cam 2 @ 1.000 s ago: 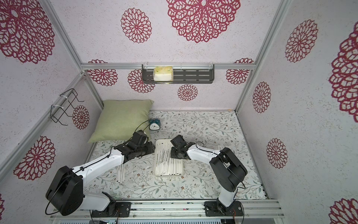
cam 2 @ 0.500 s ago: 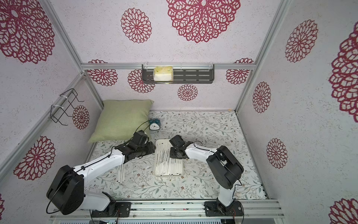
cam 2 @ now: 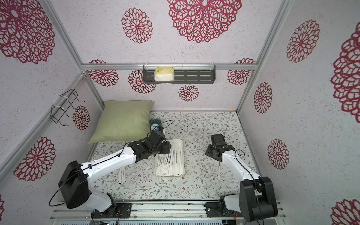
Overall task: Put the straws into the storage box
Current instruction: Pick up the straw from the center of the board.
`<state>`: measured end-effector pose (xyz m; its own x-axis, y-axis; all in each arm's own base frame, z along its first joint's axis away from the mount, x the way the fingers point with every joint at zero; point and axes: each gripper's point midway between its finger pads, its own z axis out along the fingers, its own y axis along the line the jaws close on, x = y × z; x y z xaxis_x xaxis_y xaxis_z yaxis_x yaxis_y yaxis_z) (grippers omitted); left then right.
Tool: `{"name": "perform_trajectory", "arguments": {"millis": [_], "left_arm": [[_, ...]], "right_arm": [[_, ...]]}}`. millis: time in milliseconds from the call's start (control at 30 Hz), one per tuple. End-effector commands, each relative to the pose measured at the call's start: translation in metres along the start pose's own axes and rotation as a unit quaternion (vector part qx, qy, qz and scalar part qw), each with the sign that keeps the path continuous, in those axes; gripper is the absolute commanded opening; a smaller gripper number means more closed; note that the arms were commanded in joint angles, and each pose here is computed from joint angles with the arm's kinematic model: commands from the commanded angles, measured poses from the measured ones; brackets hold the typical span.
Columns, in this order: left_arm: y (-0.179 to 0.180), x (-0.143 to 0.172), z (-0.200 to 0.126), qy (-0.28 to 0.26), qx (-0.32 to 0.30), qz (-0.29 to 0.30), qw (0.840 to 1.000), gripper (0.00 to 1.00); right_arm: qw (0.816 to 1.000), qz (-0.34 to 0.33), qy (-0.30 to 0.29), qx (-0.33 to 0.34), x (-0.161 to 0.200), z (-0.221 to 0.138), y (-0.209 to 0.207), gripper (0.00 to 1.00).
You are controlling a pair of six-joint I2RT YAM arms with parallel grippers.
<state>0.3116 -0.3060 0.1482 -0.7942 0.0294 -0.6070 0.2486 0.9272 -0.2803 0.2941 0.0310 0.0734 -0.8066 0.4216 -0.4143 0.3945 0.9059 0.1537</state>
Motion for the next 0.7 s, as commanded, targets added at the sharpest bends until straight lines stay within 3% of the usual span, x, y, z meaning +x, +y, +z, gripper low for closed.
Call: {"name": "perform_trajectory", "arguments": {"millis": [0,233,500,667], "left_arm": [[-0.021,0.015,0.017,0.029,0.018,0.033,0.999,0.59],[-0.036,0.033,0.035,0.059,0.04,0.046,0.996,0.59],[-0.036,0.037,0.04,0.063,0.05,0.041,0.996,0.59],[-0.033,0.036,0.039,0.061,0.05,0.039,0.996,0.59]], "right_arm": [[0.997,-0.016,-0.017,0.071,-0.007,0.007,-0.036,0.48],[0.995,-0.018,-0.016,0.097,-0.012,0.029,-0.053,0.43],[0.997,-0.016,0.021,0.072,0.005,0.054,-0.051,0.39],[0.997,-0.021,0.031,0.061,0.011,0.058,-0.048,0.22]]}}
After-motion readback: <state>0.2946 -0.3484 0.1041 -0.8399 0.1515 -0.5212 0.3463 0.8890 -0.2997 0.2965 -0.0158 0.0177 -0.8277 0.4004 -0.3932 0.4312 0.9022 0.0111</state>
